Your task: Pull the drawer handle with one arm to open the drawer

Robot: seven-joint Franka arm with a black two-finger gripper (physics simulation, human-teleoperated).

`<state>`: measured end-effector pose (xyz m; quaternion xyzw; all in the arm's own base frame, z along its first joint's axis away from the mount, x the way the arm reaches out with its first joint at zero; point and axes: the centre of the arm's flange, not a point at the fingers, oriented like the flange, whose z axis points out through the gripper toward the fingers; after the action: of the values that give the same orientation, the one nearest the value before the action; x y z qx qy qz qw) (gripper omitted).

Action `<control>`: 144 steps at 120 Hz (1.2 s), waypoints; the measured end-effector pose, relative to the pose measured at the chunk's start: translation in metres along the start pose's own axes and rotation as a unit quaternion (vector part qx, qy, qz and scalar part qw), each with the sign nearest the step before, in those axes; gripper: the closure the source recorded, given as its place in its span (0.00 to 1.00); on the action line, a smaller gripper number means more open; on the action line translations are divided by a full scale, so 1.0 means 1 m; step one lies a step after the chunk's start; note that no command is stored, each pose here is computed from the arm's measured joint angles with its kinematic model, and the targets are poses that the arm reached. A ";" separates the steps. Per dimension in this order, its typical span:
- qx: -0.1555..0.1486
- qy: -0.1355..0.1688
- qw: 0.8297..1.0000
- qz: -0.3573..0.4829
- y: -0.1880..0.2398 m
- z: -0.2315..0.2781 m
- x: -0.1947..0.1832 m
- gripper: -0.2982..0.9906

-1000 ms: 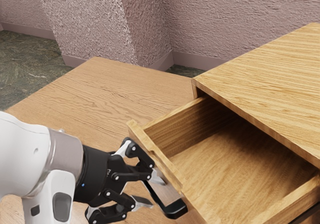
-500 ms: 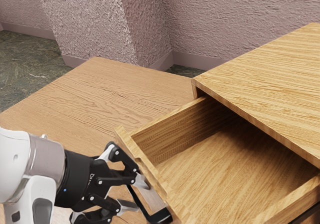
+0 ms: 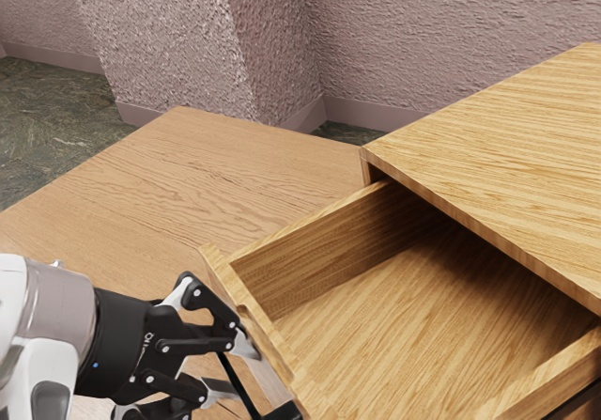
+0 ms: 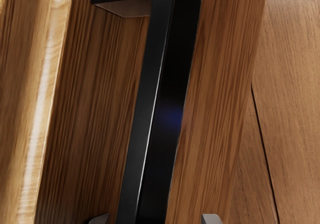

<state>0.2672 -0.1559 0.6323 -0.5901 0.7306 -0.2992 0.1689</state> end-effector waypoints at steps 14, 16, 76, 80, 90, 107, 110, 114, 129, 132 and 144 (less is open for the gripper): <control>0.001 0.000 1.000 0.000 0.000 -0.002 0.000 0.65; 0.001 0.000 1.000 -0.001 0.000 -0.002 0.000 0.65; 0.014 0.001 1.000 -0.008 0.010 -0.014 -0.002 0.67; 0.015 0.002 1.000 -0.008 0.011 -0.016 -0.003 0.68; 0.016 0.002 1.000 -0.009 0.012 -0.018 -0.003 0.69; 0.017 0.002 1.000 -0.011 0.013 -0.019 -0.004 0.72; 0.017 0.002 1.000 -0.012 0.013 -0.019 -0.004 0.72; 0.017 0.002 1.000 -0.012 0.013 -0.019 -0.004 0.72; 0.016 0.002 1.000 -0.013 0.013 -0.020 -0.004 0.73; 0.016 0.002 1.000 -0.013 0.013 -0.020 -0.004 0.72; 0.015 0.002 1.000 -0.014 0.013 -0.020 -0.004 0.71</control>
<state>0.2466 -0.1454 0.6386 -0.5970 0.7179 -0.3138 0.1721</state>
